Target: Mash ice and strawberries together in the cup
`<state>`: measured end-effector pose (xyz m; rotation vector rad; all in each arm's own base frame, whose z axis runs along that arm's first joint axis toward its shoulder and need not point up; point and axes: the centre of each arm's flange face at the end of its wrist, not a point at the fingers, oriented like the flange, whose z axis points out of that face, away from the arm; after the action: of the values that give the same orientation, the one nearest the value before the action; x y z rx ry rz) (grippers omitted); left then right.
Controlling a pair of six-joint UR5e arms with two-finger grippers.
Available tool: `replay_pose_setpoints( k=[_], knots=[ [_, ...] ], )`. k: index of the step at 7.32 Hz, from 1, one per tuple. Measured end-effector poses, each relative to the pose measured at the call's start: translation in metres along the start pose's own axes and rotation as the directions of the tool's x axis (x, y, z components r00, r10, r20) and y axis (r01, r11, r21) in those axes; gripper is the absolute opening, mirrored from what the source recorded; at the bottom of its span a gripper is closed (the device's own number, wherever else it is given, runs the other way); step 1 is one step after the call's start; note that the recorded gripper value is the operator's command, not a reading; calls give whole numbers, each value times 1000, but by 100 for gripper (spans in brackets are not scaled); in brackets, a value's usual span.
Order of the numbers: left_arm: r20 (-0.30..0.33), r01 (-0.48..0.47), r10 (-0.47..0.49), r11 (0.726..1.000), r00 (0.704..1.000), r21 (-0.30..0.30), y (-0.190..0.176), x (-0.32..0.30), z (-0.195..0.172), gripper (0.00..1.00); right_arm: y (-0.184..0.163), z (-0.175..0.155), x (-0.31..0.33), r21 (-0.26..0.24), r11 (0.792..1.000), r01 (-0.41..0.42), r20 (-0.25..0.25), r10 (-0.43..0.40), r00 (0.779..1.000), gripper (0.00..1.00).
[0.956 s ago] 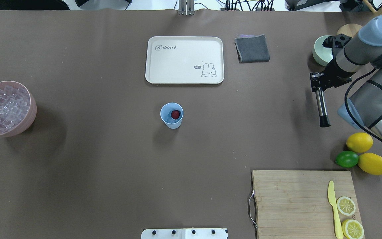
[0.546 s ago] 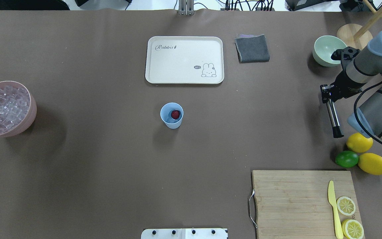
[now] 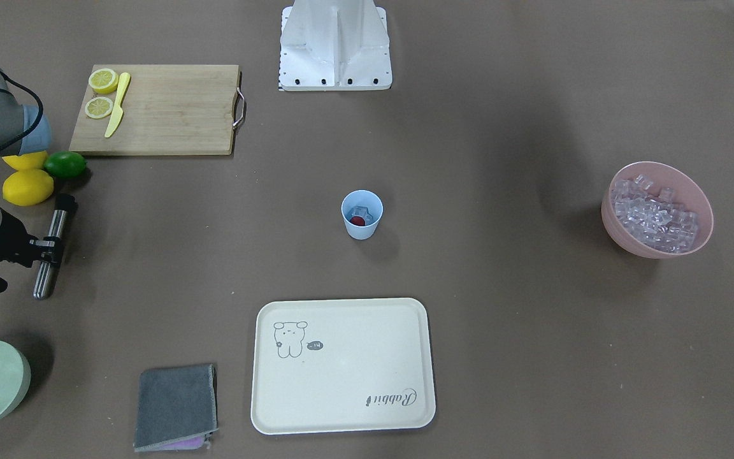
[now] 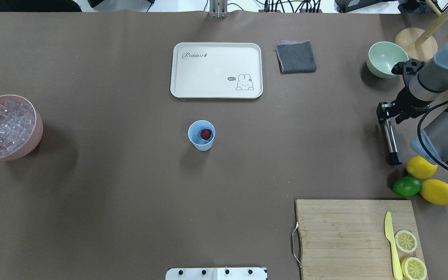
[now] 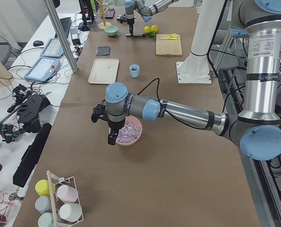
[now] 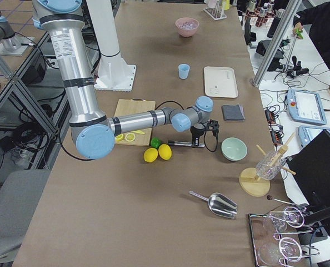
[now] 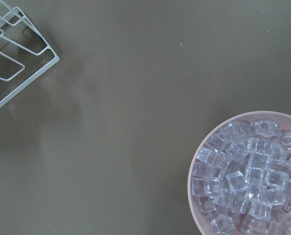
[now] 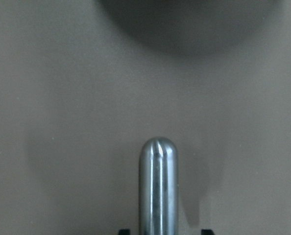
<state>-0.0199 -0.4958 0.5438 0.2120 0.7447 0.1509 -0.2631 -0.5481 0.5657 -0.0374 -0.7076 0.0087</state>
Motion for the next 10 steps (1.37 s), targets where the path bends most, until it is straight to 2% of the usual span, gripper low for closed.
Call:
replay_pose_setpoints(
  k=[2, 4, 6, 7, 10],
  knots=[
    [-2, 1, -1, 1000, 1000, -6, 2, -2, 3, 98, -5, -14, 3, 19, 1000, -6, 14, 6, 1000, 100],
    [-9, 15, -15, 1000, 1000, -19, 6, -8, 8, 98, -21, -63, 37, 53, 998, -41, 86, 37, 996, 100],
    [-36, 66, -67, 998, 997, -23, 10, -29, 8, 98, -19, -114, 102, 89, 995, -50, 159, 35, 987, 100],
    [-61, 83, -84, 996, 995, -23, 10, -34, 6, 98, -9, -127, 141, 105, 994, -43, 160, 26, 987, 100],
    [-78, 103, -103, 995, 992, 0, 17, -37, -8, 98, 23, -155, 256, 113, 993, 38, 99, -49, 994, 100]
  ],
)
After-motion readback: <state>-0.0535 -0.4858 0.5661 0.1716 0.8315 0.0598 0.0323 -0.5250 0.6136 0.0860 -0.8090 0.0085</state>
